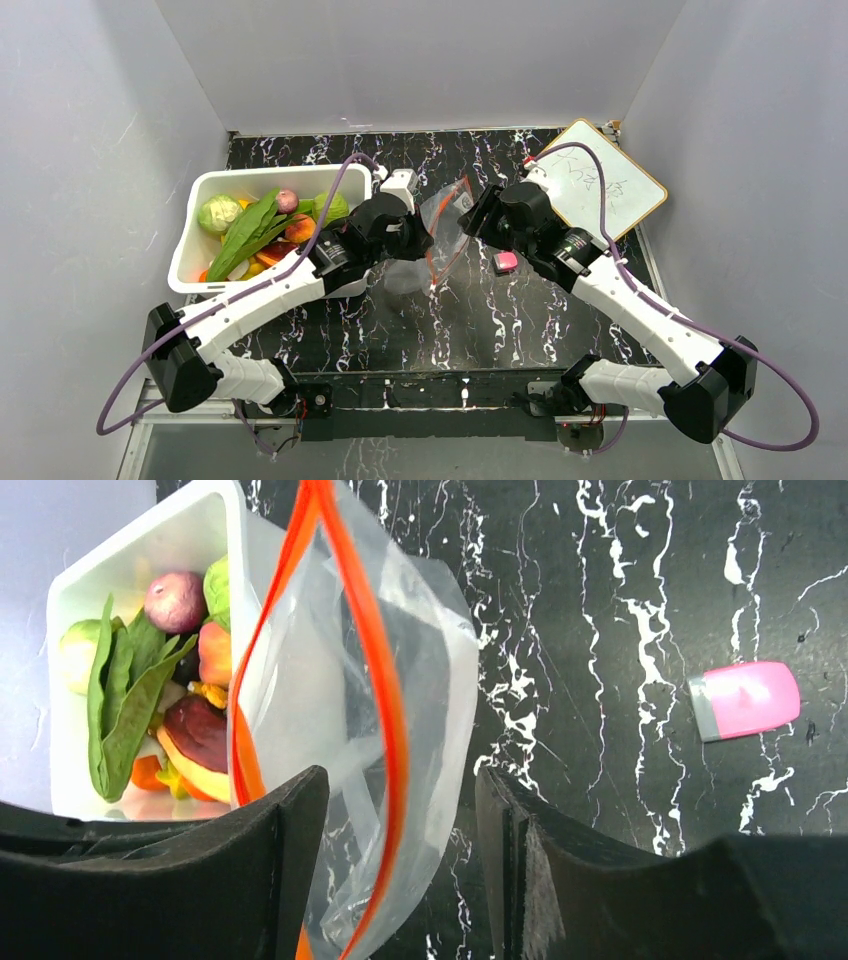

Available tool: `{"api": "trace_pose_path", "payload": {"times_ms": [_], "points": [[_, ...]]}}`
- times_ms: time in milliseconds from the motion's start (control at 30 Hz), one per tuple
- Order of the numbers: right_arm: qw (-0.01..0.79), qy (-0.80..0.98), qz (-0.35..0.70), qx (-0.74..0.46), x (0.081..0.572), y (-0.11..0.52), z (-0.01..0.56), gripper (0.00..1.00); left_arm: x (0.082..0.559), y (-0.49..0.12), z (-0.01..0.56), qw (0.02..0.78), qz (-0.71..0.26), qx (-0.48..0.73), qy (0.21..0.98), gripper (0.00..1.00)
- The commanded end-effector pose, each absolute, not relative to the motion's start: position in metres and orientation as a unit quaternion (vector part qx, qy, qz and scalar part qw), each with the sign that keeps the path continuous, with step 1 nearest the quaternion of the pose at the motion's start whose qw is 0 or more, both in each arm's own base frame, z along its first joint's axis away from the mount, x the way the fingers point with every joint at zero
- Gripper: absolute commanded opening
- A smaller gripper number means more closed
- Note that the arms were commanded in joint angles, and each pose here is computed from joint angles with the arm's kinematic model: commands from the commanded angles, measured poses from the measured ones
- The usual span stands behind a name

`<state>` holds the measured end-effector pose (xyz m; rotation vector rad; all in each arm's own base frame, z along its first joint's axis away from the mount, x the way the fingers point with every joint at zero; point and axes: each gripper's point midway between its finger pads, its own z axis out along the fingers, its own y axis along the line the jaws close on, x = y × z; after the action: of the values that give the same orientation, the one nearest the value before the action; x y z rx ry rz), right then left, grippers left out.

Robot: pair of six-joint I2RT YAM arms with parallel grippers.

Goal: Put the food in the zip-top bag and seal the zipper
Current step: Open the zipper of the food storage bag.

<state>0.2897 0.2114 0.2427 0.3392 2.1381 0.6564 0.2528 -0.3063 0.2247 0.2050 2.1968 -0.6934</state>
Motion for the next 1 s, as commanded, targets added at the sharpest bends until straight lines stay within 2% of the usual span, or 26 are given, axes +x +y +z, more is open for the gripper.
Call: {"api": "trace_pose_path", "payload": {"times_ms": [0,67,267,400,567,667,900,967], "points": [[0.410,0.852,0.294,0.138,0.280,0.218,0.252,0.56,0.263,-0.310,0.233,0.417,-0.279,0.064,0.863,0.00],[0.412,0.854,0.284,0.139,0.281,0.215,0.247,0.53,0.264,-0.310,0.232,0.419,-0.279,0.062,0.862,0.00],[0.401,0.868,0.260,0.138,0.279,0.210,0.224,0.34,0.262,-0.312,0.233,0.415,-0.286,0.057,0.862,0.00],[0.417,0.867,0.229,0.150,0.281,0.195,0.218,0.25,0.264,-0.306,0.239,0.417,-0.285,0.049,0.862,0.00],[0.469,0.857,0.156,0.147,0.284,0.160,0.241,0.02,0.274,-0.275,0.243,0.411,-0.255,0.040,0.875,0.00],[0.492,0.840,0.183,0.138,0.285,0.163,0.257,0.00,0.278,-0.258,0.247,0.418,-0.255,0.018,0.871,0.00],[0.501,0.828,0.231,0.103,0.288,0.185,0.285,0.00,0.270,-0.271,0.257,0.420,-0.310,0.050,0.851,0.00],[0.503,0.830,0.222,0.096,0.291,0.185,0.289,0.00,0.269,-0.269,0.258,0.421,-0.305,0.051,0.853,0.13]]}}
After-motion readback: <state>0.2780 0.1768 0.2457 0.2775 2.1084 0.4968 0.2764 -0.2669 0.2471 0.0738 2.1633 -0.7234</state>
